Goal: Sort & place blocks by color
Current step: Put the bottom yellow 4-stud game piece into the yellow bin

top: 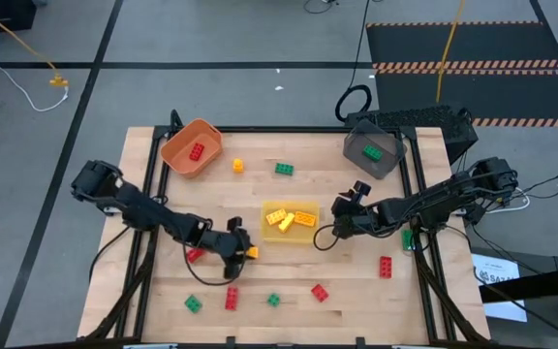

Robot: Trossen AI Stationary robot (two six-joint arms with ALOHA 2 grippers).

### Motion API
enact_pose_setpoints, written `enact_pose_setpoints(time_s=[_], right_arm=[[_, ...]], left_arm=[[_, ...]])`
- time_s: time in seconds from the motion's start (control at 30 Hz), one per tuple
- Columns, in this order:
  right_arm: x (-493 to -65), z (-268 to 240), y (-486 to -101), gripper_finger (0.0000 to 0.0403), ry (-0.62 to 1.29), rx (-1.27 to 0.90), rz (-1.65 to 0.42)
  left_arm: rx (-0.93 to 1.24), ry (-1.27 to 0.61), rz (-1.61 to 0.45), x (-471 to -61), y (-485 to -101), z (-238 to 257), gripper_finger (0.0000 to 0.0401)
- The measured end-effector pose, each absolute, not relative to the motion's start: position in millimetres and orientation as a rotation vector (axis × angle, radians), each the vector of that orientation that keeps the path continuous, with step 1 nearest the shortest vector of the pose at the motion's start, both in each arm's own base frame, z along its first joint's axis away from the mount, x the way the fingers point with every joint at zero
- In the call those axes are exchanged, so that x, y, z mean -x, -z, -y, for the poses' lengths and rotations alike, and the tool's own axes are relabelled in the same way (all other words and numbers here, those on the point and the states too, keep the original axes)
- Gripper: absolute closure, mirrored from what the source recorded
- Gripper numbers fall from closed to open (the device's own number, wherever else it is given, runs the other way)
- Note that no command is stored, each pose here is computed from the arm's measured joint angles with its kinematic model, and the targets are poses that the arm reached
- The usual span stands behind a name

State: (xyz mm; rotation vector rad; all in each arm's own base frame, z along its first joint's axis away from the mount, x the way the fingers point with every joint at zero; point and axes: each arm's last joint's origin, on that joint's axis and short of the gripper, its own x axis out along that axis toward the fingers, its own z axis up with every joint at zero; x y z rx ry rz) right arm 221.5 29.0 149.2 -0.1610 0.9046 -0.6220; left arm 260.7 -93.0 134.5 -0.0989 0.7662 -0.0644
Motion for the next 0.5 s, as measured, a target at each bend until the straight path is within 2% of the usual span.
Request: enact_pose_setpoints(time_s=[0.33,0.5], right_arm=[[-220.7,-29.0,-148.8,0.0145,0.625,0.153,-0.911],[-221.3,-29.2,-149.0,0.0145,0.624,0.149,-0.905]], left_arm=[[-0.082,-0.091,-0.761,-282.6,-208.9,73.9,0.0261],[-0.083,-0.155,-0.723,-299.7,-211.2,49.8,0.0261]])
